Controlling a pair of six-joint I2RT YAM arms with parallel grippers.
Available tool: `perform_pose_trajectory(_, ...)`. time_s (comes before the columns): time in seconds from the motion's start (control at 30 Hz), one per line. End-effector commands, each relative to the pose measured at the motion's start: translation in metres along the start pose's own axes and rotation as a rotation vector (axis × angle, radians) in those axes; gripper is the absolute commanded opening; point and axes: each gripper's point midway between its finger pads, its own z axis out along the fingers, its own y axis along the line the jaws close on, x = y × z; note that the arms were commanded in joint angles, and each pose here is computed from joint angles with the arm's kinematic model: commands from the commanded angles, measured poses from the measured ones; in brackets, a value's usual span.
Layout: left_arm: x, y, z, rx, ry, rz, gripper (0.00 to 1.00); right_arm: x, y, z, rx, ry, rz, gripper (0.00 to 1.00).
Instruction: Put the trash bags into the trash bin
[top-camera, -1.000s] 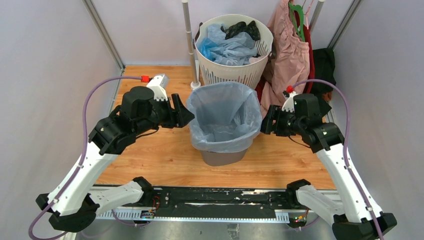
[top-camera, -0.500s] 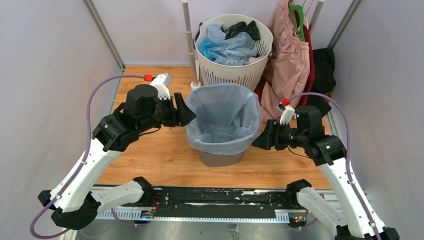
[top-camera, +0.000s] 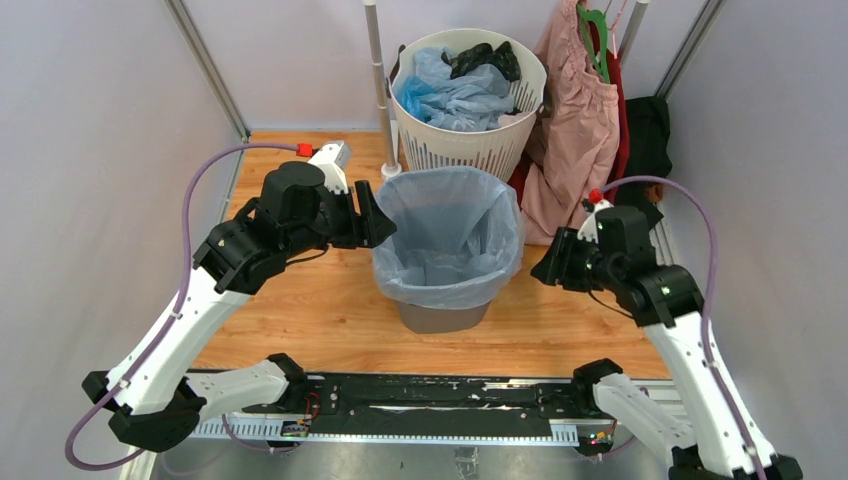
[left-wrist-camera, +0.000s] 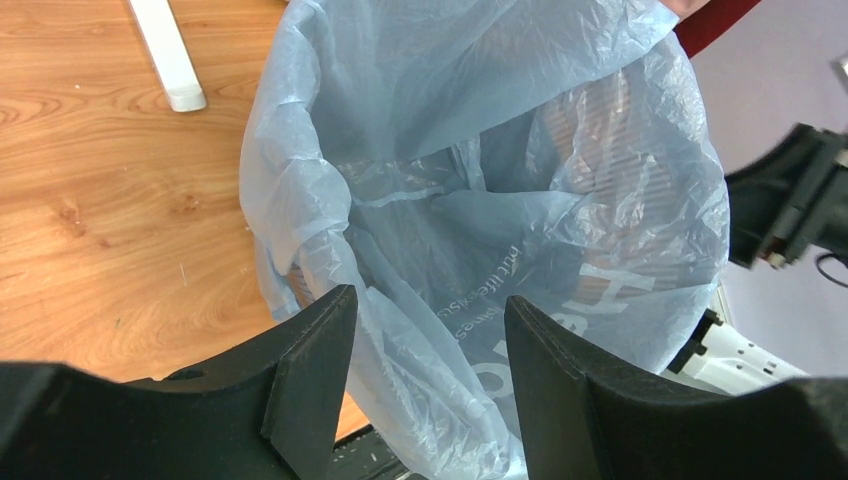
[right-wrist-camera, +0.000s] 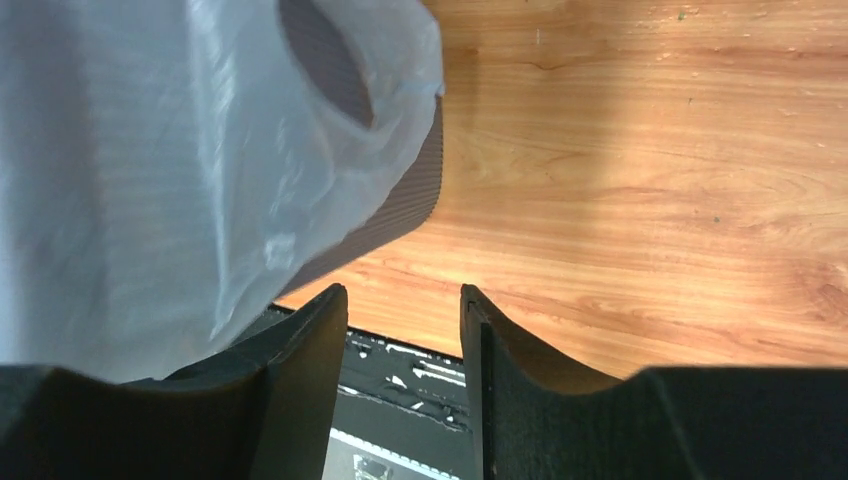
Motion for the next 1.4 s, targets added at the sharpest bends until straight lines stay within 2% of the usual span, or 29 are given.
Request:
perform_pose_trajectory(0.0,-0.005,-0.004,-0.007,0.016,-0.009,0.007,0.61,-0.008,-0.011,0.040,0.062,0.025,0.072,0.49)
perform_pose_trajectory(0.2,-0.007,-0.005,-0.011,0.020,-0.015,0.004,0.60,-0.008,-0.034,0.071,0.119,0.021,0.127,0.59)
perform_pose_trajectory(0.3,-0.007,-0.005,-0.010,0.020,-0.014,0.005,0.60,-0.009,-0.044,0.079,0.112,0.003,0.158,0.61)
perform_pose_trajectory(0.53,-0.005,-0.004,-0.006,0.013,-0.005,0.001,0.59,-0.022,-0.021,0.101,-0.063,-0.030,0.192,0.60)
perform_pose_trajectory(0.67,-0.005,-0.004,-0.007,0.014,-0.005,0.000,0.59,-0.016,-0.010,0.115,-0.147,0.015,0.233,0.57)
perform_pose_trajectory(0.83,-0.004,-0.003,-0.006,0.012,-0.001,-0.002,0.59,-0.005,-0.013,0.133,-0.156,0.065,0.271,0.53)
perform_pose_trajectory(0.9,-0.004,-0.003,-0.005,0.011,0.000,-0.003,0.59,-0.004,-0.013,0.138,-0.172,0.066,0.283,0.49)
perform_pose_trajectory(1.03,-0.006,-0.004,-0.006,0.014,-0.005,0.001,0.59,0.002,-0.012,0.139,-0.184,0.082,0.288,0.32)
perform_pose_trajectory(1.2,-0.005,-0.004,-0.004,0.011,0.000,0.003,0.59,0.012,-0.010,0.129,-0.193,0.098,0.275,0.20)
perform_pose_trajectory(1.37,-0.002,-0.006,0.000,0.023,0.019,0.003,0.58,0.033,-0.010,0.116,-0.183,0.159,0.264,0.14)
